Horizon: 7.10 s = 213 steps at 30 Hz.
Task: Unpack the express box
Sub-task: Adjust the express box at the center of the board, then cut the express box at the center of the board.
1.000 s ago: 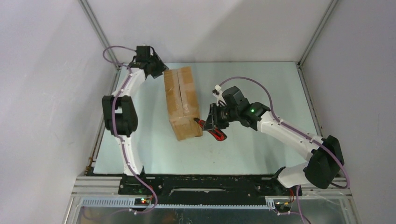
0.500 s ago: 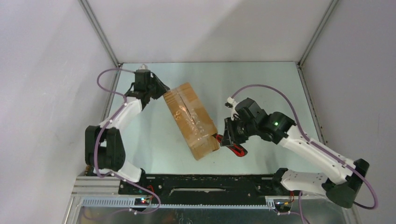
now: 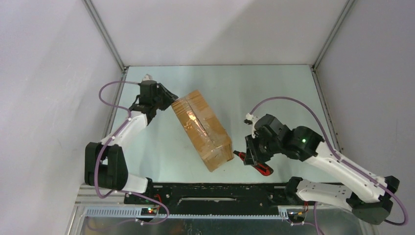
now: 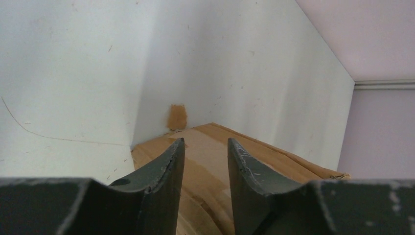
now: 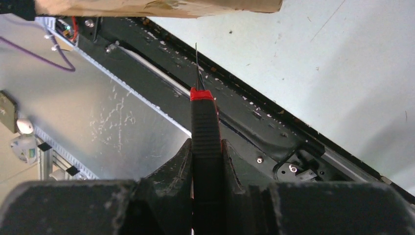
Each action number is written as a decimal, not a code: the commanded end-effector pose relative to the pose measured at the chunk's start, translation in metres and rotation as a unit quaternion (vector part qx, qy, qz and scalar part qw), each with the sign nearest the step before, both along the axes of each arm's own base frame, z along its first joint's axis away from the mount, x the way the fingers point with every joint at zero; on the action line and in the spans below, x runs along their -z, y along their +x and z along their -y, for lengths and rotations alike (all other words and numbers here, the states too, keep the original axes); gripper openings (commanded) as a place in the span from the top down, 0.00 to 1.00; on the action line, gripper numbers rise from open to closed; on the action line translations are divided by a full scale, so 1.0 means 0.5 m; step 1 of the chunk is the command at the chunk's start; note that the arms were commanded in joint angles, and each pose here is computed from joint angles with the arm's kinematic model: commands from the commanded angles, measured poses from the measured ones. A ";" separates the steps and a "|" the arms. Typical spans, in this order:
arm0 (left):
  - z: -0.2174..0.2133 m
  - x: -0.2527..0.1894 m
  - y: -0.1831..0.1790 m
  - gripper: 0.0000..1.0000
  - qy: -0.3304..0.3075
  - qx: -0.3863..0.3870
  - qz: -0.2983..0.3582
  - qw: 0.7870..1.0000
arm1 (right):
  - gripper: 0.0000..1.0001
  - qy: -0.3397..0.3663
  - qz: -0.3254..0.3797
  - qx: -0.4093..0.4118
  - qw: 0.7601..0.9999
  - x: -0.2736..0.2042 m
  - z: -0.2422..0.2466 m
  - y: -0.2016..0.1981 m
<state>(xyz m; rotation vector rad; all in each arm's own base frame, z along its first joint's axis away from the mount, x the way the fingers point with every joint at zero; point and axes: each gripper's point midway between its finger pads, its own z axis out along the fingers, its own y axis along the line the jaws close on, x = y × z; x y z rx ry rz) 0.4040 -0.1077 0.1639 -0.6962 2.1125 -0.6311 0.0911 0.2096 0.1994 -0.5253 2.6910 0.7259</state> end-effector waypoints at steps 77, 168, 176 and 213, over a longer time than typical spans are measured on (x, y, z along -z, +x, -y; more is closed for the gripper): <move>0.302 -0.443 -0.595 0.28 -0.052 0.684 0.344 0.641 | 1.00 0.133 0.193 -0.297 0.926 -0.339 -0.199 0.011; 0.338 -0.626 -0.486 0.39 -0.090 0.571 0.362 0.731 | 1.00 0.353 0.256 -0.289 0.852 -0.431 -0.295 0.064; 0.347 -0.620 -0.487 0.86 -0.102 0.576 0.356 0.729 | 1.00 0.344 0.262 -0.272 0.860 -0.427 -0.302 0.085; 0.345 -0.646 -0.483 1.00 -0.128 0.586 0.377 0.706 | 0.68 0.398 0.258 -0.240 0.847 -0.449 -0.291 0.109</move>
